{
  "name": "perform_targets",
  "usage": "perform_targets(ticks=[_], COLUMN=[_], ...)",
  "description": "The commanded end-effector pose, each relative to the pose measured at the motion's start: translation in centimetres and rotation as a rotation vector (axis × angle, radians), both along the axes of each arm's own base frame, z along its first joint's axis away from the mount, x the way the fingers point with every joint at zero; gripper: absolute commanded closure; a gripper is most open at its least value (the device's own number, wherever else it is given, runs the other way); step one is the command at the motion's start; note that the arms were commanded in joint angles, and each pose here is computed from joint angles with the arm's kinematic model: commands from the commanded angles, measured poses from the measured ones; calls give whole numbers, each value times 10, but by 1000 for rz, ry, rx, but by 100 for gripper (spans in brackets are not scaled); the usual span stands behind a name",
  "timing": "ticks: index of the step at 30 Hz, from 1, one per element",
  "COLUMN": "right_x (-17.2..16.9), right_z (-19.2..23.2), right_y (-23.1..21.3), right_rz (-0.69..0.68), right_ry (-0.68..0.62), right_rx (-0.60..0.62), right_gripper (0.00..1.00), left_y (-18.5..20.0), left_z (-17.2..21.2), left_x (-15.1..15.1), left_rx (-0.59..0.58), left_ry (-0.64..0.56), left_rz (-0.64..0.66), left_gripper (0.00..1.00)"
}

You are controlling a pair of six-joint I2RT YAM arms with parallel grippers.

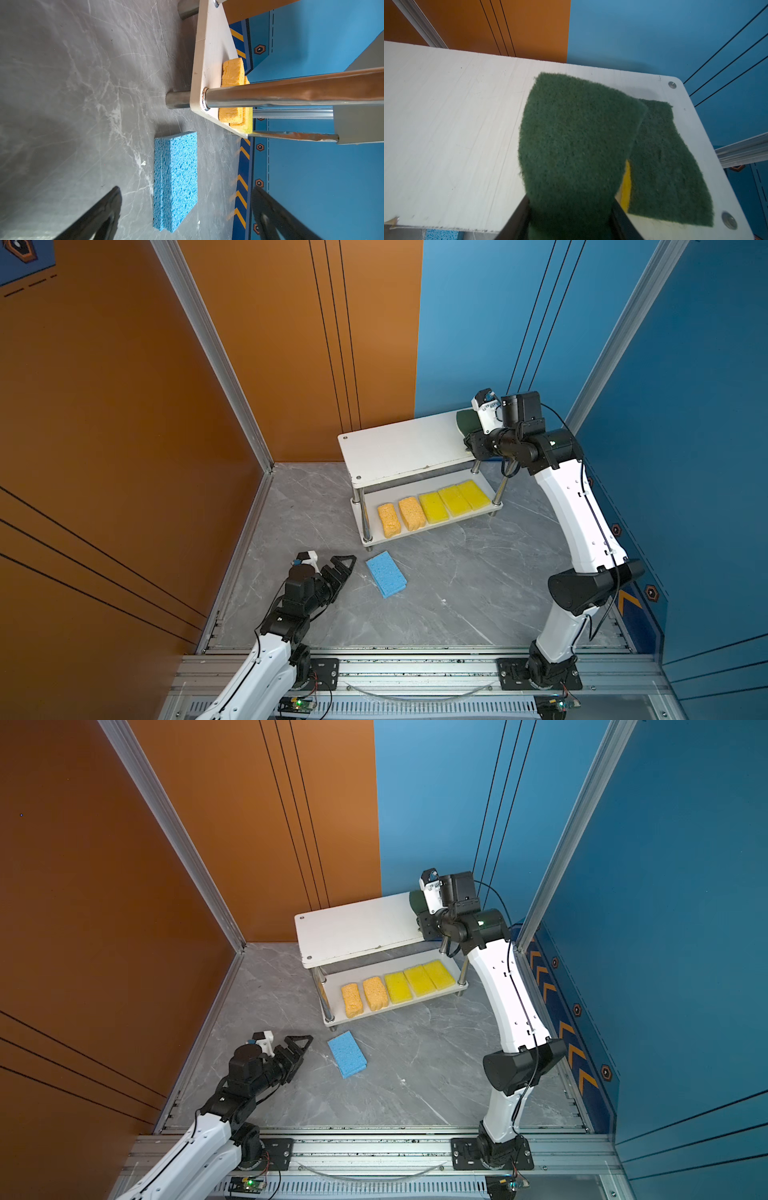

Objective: Place and organize the cleaning sponges onto the shelf
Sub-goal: 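Lower the scrub sponge onto the shelf top beside the first one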

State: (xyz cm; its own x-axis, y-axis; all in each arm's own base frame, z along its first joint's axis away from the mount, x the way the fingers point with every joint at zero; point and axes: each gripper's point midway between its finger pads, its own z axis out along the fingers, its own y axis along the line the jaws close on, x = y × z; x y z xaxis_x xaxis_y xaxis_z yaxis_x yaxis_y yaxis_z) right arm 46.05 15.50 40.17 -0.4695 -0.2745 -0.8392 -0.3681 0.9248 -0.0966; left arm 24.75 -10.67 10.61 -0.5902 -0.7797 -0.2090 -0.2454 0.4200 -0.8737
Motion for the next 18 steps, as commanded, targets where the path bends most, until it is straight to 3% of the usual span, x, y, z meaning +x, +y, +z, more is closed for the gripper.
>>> perform_targets(ticks=[1, 18], right_x=[4, 13], right_z=[16, 6], right_y=[4, 10], right_rz=[24, 34], right_ry=[-55, -40], right_rx=[19, 25], right_gripper=[55, 54], left_y=[1, 2], left_z=[3, 4], left_x=[1, 2], left_rx=[4, 0], left_ry=[-15, -19], left_rz=[-3, -2], left_gripper=[2, 2])
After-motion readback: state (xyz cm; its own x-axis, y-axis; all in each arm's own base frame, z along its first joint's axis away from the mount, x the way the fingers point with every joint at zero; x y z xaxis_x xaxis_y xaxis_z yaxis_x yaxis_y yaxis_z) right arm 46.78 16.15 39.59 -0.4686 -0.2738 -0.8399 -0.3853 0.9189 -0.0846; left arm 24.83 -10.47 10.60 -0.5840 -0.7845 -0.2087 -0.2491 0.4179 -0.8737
